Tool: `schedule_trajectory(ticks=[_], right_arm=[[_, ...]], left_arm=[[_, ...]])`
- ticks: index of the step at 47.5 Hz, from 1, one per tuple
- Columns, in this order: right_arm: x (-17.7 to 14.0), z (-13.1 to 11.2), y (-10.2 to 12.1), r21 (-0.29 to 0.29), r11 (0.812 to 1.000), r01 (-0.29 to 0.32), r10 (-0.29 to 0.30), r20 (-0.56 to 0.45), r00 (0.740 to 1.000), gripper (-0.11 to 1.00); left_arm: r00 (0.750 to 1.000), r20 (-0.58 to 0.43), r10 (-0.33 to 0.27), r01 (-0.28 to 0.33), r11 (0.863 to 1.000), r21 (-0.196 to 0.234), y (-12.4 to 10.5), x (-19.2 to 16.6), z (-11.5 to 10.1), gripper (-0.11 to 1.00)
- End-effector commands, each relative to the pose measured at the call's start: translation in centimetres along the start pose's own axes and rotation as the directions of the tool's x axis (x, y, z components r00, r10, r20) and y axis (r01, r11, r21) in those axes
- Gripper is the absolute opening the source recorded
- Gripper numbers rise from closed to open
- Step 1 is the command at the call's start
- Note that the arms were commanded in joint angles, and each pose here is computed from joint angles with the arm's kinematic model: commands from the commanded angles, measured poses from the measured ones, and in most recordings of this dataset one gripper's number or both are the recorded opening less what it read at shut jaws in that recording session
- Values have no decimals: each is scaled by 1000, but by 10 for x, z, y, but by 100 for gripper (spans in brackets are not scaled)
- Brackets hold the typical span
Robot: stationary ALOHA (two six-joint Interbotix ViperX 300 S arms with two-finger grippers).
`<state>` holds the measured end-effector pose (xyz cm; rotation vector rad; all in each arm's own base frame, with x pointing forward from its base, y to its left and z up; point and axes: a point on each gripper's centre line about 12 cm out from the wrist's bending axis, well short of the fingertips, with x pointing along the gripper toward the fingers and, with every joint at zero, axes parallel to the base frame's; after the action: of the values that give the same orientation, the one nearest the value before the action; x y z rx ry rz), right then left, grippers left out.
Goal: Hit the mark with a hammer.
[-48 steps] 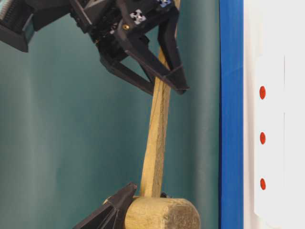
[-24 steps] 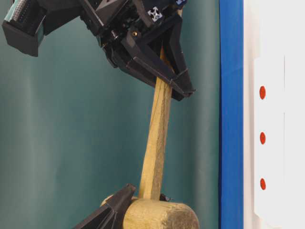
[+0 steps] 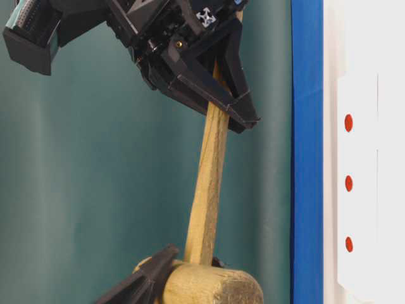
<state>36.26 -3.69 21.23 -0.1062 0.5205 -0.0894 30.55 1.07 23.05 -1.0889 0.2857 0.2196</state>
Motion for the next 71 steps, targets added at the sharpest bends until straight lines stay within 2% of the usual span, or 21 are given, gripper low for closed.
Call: schedule_trajectory(ticks=[1,5,8,16,30,44,59,63,67,71], right_arm=[[-3,16,-5,14,1000,15,-15,46,999,9],[-3,16,-5,15,1000,15,-15,46,999,9],[-3,16,-5,18,1000,15,-15,46,999,9],[-9,16,-5,33,999,16,-18,55,998,9],[-31,10,-6,62,998,18,-22,72,997,9],[-46,1,-3,89,996,2,-7,61,998,9],[-47,0,-2,97,995,-3,-3,57,998,9],[-45,0,-1,117,993,-7,1,53,999,9],[-42,-1,2,156,988,-21,15,42,999,9],[-40,-1,10,182,982,-44,39,32,999,9]], left_arm=[[999,21,-49,49,999,7,-17,-2,7,65],[998,22,-51,50,999,14,-17,-3,7,85],[998,22,-51,50,999,14,-17,-3,7,91],[998,24,-55,55,998,7,-15,-8,7,89],[999,18,-44,44,999,6,-2,-40,0,89],[999,-30,43,-43,999,14,17,-76,-10,89],[999,-18,29,-28,999,21,17,-93,-9,89],[1000,-8,29,-28,998,56,17,-93,-6,88],[999,10,33,-34,989,147,19,-93,-3,88],[999,25,41,-46,963,266,21,-93,0,88]])
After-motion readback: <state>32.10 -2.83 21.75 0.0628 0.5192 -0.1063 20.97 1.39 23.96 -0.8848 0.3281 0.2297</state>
